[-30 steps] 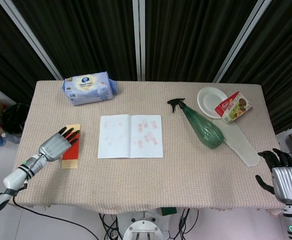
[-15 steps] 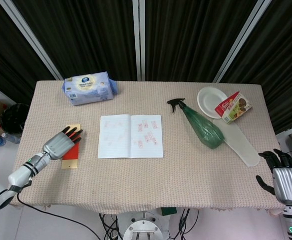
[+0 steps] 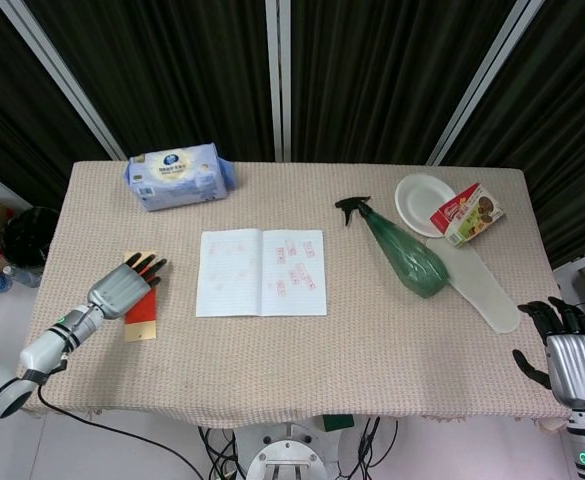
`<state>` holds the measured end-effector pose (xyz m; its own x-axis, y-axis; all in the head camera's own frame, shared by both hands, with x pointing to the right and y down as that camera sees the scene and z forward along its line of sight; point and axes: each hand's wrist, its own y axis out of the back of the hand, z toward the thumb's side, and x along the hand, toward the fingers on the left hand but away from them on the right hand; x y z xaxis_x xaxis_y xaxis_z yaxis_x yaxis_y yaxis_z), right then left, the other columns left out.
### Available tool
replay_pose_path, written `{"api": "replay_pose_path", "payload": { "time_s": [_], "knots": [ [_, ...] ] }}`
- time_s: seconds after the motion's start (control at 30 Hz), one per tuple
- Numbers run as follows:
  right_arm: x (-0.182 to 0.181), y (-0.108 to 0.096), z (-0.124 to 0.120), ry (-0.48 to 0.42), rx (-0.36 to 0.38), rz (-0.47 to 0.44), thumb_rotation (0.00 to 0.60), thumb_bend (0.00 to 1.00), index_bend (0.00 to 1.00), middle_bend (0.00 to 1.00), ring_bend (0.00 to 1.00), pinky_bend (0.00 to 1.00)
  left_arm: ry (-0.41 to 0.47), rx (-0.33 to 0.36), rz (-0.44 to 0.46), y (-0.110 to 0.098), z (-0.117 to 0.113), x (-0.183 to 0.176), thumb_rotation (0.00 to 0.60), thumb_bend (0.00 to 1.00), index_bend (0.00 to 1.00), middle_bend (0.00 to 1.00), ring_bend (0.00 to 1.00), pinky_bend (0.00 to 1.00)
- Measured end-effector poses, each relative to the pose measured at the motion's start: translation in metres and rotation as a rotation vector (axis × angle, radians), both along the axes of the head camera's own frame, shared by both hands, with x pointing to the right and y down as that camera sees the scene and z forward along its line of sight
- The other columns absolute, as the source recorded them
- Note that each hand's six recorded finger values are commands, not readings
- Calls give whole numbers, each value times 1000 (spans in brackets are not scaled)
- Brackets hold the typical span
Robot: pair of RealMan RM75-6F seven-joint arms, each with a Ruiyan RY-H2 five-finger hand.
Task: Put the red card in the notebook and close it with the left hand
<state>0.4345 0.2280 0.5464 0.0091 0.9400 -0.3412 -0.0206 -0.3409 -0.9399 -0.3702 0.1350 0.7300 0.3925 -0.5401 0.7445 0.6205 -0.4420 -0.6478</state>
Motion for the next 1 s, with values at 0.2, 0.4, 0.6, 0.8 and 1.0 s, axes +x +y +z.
{"api": "replay_pose_path", "payload": {
  "time_s": [0.2,0.4,0.6,0.8,1.0],
  "knots": [
    [-1,-1,-3,1,7,-4,600,174,276,236,144,216,28,4,-21,2,1,1,600,280,341,0,12,133],
    [-1,0,-1,-3,2,-3,600,174,276,236,144,216,36,12,-20,3,-2,0,600,357,344,0,12,132],
    [-2,0,-1,-4,4,-7,600,174,276,236,144,216,46,21,-31,4,-8,-1,600,425,367,0,12,131],
    [-3,-1,-1,-6,2,-13,600,173,276,236,144,216,46,28,-24,6,-9,0,600,448,380,0,12,130],
    [-3,-2,-2,-5,5,-13,600,173,276,236,144,216,73,56,-37,1,-21,3,600,448,381,0,12,129]
  ]
}}
